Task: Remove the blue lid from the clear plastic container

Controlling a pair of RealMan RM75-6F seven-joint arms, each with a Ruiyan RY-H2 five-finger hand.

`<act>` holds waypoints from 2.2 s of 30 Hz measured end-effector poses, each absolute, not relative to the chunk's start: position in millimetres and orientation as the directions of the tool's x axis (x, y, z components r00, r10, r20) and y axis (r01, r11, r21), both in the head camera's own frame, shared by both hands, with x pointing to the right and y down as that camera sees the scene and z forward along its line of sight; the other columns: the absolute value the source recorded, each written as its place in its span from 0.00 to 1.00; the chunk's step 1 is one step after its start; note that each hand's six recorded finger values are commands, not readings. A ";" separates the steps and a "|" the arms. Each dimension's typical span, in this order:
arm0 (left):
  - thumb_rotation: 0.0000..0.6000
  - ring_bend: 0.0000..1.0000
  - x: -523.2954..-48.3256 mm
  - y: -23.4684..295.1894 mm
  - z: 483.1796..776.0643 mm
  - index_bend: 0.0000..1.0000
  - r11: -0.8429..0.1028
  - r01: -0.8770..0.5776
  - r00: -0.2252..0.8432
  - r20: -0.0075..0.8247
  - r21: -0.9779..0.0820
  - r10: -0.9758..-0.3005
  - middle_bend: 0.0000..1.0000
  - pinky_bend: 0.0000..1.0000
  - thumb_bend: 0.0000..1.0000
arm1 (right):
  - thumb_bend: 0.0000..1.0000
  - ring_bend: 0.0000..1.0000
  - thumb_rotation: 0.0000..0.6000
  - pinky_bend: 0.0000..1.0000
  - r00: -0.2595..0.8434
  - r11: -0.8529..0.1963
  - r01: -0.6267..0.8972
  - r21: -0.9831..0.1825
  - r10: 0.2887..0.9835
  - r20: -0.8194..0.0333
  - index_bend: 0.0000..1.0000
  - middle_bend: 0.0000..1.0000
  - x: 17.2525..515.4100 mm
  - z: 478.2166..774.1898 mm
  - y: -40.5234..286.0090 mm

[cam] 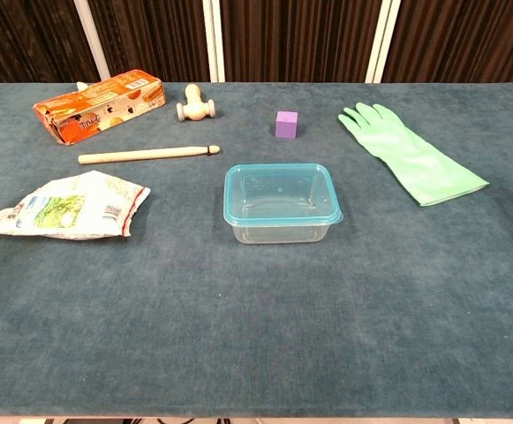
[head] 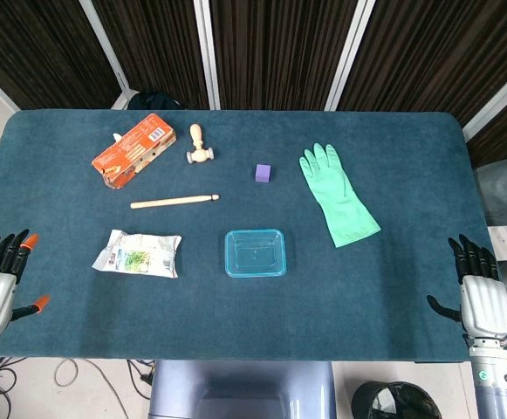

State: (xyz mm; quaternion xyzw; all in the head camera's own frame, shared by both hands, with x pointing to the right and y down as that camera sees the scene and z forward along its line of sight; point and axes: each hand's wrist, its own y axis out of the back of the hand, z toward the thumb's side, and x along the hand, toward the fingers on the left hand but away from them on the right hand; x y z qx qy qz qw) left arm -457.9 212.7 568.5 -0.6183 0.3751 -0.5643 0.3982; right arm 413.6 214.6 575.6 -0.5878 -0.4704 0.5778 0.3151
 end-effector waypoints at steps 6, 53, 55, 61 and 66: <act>1.00 0.00 -457.3 212.6 569.2 0.00 -0.404 -0.013 0.086 0.401 -0.915 -0.912 0.00 0.00 0.10 | 0.24 0.00 1.00 0.00 -0.107 -0.362 0.188 -0.913 0.917 -0.385 0.00 0.00 412.8 575.7 215.1; 1.00 0.00 -195.6 135.4 629.1 0.00 -0.641 -0.072 0.232 0.612 -0.765 -0.756 0.00 0.00 0.03 | 0.24 0.00 1.00 0.00 -0.121 -0.402 0.236 -0.885 0.891 -0.437 0.00 0.00 411.7 581.2 220.2; 1.00 0.00 -178.0 132.9 633.5 0.00 -0.647 -0.057 0.235 0.620 -0.760 -0.749 0.00 0.00 0.03 | 0.24 0.00 1.00 0.00 -0.124 -0.401 0.238 -0.884 0.891 -0.438 0.00 0.00 412.1 581.5 220.1; 1.00 0.00 -146.2 131.3 647.3 0.00 -0.666 0.004 0.215 0.651 -0.746 -0.728 0.00 0.00 0.03 | 0.24 0.00 1.00 0.00 -0.128 -0.401 0.241 -0.884 0.890 -0.439 0.00 0.00 412.7 582.0 219.4; 1.00 0.00 -128.4 132.3 655.5 0.00 -0.672 0.027 0.206 0.662 -0.740 -0.721 0.00 0.00 0.03 | 0.24 0.00 1.00 0.00 -0.133 -0.398 0.246 -0.884 0.889 -0.438 0.00 0.00 413.6 581.8 218.7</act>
